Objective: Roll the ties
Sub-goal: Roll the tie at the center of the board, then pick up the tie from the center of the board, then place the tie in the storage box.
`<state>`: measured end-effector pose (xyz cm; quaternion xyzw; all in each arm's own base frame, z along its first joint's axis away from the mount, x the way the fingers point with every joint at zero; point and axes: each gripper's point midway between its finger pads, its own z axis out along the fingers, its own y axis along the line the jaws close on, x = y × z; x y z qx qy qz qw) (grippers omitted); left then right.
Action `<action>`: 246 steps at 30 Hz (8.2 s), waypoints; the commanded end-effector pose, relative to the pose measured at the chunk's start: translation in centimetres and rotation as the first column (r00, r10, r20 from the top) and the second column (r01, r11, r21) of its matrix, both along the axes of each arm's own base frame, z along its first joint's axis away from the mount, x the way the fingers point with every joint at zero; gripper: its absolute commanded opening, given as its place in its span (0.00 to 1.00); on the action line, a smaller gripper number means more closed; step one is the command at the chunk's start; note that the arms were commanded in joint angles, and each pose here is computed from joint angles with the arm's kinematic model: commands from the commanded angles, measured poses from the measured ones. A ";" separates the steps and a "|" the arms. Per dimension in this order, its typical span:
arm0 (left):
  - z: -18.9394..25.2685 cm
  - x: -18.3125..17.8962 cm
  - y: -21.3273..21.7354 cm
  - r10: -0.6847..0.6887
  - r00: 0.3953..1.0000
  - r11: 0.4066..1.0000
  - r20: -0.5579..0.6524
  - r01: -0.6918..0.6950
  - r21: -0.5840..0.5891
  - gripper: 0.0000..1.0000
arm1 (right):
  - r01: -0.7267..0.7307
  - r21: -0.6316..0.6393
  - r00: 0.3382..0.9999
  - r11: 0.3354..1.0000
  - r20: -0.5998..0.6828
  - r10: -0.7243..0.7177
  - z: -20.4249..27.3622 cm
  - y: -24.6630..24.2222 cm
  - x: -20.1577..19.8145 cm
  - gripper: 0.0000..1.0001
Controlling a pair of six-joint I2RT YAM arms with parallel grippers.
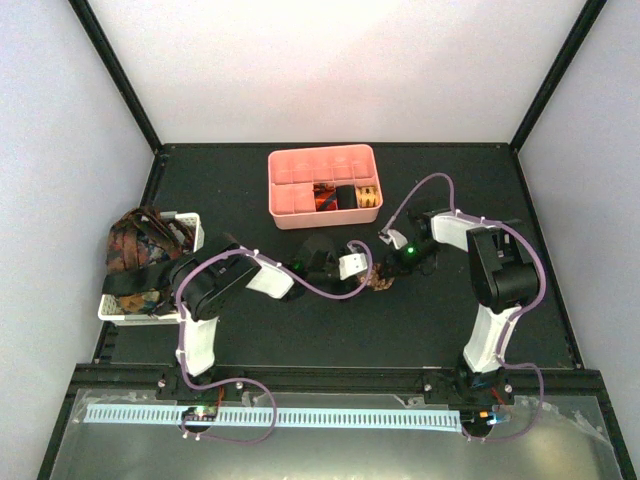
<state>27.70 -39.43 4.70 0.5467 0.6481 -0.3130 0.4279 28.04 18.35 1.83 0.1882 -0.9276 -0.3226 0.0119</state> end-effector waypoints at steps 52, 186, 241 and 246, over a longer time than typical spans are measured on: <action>-7.8 -1.5 2.4 0.035 0.989 0.948 -0.144 0.012 0.318 0.23 | 0.197 0.215 0.980 0.956 -0.085 -0.182 0.7 -1.9 1.7 0.86; 11.5 5.4 14.3 0.276 0.947 0.929 -0.165 -0.306 -0.207 0.99 | -0.094 -0.676 0.070 0.731 0.728 0.682 23.5 3.1 27.0 0.02; 11.4 6.2 16.0 0.286 0.927 0.910 -0.242 -0.342 -0.235 0.99 | -0.245 -0.921 0.031 0.302 0.304 0.952 5.9 1.9 32.7 0.02; 11.4 6.2 16.1 0.285 0.926 0.909 -0.246 -0.343 -0.237 0.99 | -0.334 -0.901 0.035 0.275 0.279 0.960 5.3 1.4 30.3 0.02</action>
